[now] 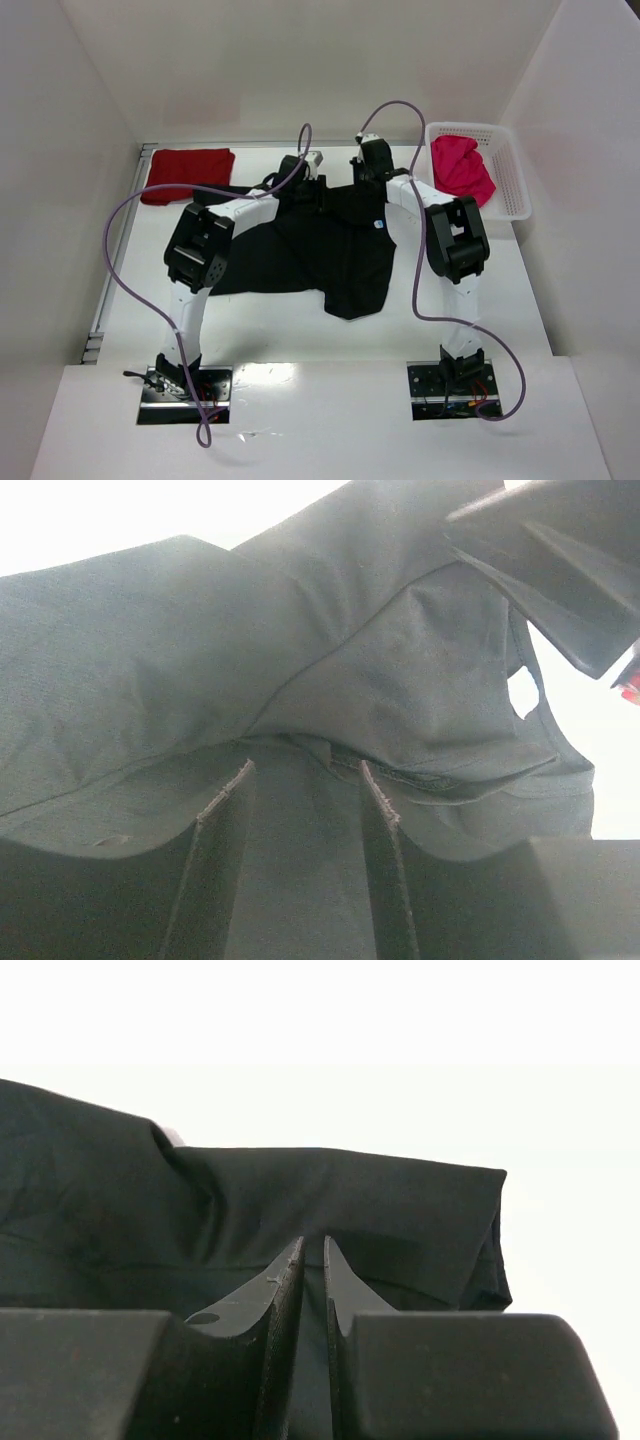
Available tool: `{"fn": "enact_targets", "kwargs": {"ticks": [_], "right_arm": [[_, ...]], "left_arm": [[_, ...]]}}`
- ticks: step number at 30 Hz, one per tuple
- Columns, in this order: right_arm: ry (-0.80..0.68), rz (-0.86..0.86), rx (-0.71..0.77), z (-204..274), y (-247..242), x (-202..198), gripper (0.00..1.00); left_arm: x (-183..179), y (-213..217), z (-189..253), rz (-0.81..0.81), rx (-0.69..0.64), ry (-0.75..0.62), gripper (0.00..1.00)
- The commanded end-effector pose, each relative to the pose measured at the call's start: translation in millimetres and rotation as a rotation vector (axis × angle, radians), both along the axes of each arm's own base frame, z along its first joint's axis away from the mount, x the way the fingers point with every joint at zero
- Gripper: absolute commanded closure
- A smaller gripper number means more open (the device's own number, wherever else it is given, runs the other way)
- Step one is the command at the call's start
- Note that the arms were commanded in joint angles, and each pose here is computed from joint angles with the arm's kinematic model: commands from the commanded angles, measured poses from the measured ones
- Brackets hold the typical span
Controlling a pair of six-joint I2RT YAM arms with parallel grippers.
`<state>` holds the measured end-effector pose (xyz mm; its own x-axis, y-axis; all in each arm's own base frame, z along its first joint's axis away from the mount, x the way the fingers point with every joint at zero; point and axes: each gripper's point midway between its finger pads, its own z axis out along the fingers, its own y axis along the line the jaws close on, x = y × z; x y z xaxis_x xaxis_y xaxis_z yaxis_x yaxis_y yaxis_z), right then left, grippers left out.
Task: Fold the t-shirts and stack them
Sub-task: Fold the flattened tshirt in 1/3 of the way
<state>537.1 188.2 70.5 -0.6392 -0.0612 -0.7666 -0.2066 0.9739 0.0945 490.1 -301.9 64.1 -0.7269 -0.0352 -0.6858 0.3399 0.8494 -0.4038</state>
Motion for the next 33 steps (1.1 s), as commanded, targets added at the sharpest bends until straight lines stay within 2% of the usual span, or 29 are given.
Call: {"fn": "enact_targets", "kwargs": {"ticks": [1,16,28,31,33], "right_arm": [[0.005,-0.027,-0.005,-1.1,-0.6,8.7,0.82],[0.027,-0.024,0.002,-8.2,2.5,10.7,0.82],[0.043,-0.011,0.009,-12.3,5.4,9.4,0.84],[0.045,-0.004,0.014,-12.2,6.9,8.9,0.84],[0.054,-0.004,0.011,-17.4,6.8,8.4,0.84]], "left_arm": [[6.8,-9.9,6.9,-0.004,-0.019,-0.026,0.47],[7.3,-6.9,-9.3,0.032,0.032,0.018,0.54],[15.3,-16.3,-5.3,0.042,0.018,0.010,0.74],[13.8,-24.5,-3.7,0.024,0.012,0.011,0.75],[13.9,-24.6,-6.7,0.024,0.017,0.019,0.88]]}}
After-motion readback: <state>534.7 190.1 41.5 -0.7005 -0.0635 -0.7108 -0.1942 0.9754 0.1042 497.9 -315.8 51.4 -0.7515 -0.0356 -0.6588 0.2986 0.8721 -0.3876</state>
